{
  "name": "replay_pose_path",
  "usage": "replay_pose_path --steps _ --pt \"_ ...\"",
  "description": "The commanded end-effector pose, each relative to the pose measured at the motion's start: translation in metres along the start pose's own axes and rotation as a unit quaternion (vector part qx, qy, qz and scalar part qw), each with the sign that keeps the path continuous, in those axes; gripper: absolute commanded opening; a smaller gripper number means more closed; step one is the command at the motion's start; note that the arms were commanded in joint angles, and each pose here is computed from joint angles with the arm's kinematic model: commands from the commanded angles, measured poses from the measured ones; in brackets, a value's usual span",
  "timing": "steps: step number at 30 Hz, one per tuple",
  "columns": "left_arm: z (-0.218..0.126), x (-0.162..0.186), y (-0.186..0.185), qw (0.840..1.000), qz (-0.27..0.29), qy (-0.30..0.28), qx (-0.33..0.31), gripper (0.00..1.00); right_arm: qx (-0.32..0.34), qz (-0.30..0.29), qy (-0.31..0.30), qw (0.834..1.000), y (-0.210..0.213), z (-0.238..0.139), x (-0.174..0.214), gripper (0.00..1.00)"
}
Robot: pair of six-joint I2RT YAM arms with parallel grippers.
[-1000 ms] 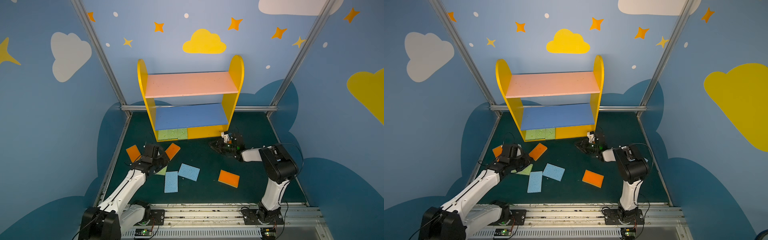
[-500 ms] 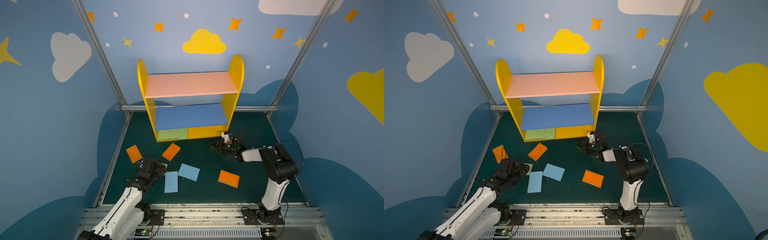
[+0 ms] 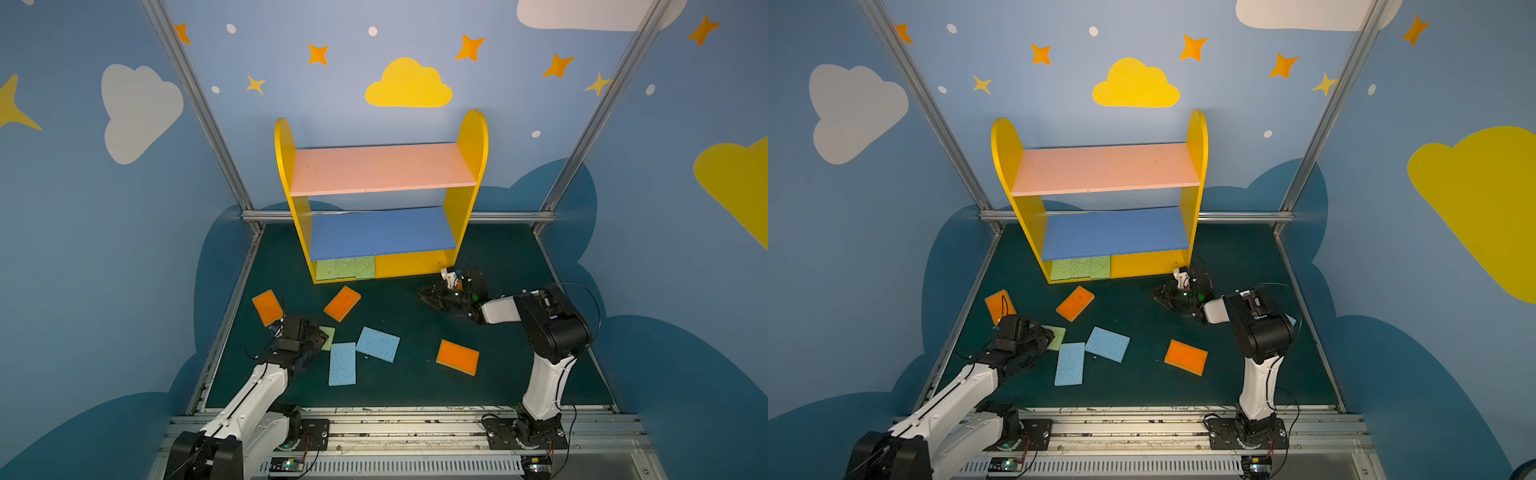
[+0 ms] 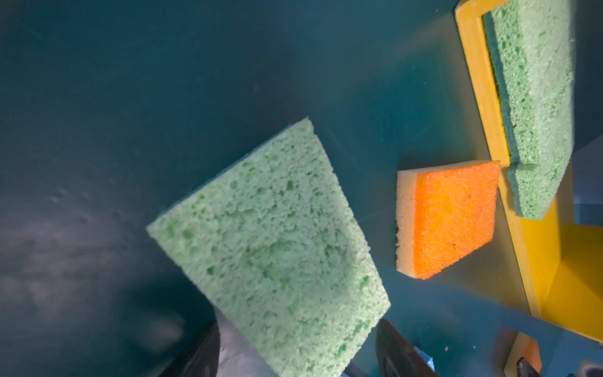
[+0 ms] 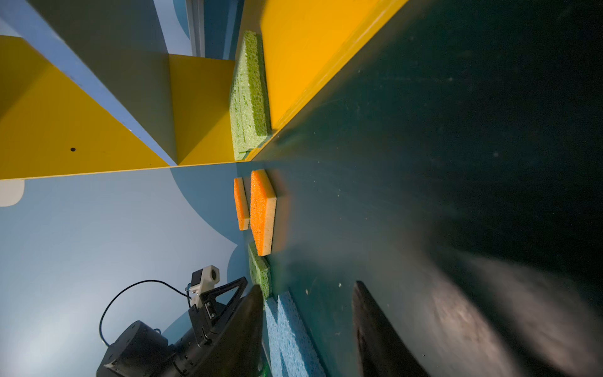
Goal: Place and organize the cleaning sponges onto the shelf
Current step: 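Grasp the green sponge on its edge with the left gripper, then carry the green sponge toward the right gripper and set it down on the table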
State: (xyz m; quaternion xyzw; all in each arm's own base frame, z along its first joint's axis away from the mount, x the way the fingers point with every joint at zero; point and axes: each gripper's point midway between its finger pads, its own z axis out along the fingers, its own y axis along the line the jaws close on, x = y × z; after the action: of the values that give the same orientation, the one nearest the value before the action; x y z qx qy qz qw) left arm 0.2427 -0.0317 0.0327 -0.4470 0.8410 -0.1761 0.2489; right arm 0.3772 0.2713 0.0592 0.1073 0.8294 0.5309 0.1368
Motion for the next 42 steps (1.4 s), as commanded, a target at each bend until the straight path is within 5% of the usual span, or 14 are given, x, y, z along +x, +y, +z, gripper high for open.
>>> replay_pose_path --steps 1,12,17,31,36,42 --pt "0.007 0.002 0.006 1.000 -0.008 0.003 -0.002 0.70 -0.006 0.011 0.009 1.000 -0.001 0.006 -0.004 0.43" --pt "0.005 -0.001 0.003 1.000 -0.007 0.001 0.005 0.20 -0.025 0.023 0.011 0.999 -0.004 0.009 -0.006 0.42" --pt "-0.010 -0.006 -0.004 1.000 0.009 -0.011 0.019 0.08 -0.034 0.016 0.009 0.999 0.001 0.007 -0.005 0.43" --pt "-0.060 0.002 -0.107 0.972 0.180 0.044 0.147 0.03 0.040 -0.093 -0.022 0.995 0.040 -0.023 0.010 0.53" --pt "-0.079 0.028 -0.176 0.942 0.245 0.080 0.215 0.03 0.026 -0.081 -0.023 0.996 0.043 -0.035 0.009 0.53" --pt "-0.061 0.088 -0.243 0.900 0.293 0.153 0.284 0.03 0.002 -0.048 -0.052 0.997 0.042 -0.087 -0.007 0.53"
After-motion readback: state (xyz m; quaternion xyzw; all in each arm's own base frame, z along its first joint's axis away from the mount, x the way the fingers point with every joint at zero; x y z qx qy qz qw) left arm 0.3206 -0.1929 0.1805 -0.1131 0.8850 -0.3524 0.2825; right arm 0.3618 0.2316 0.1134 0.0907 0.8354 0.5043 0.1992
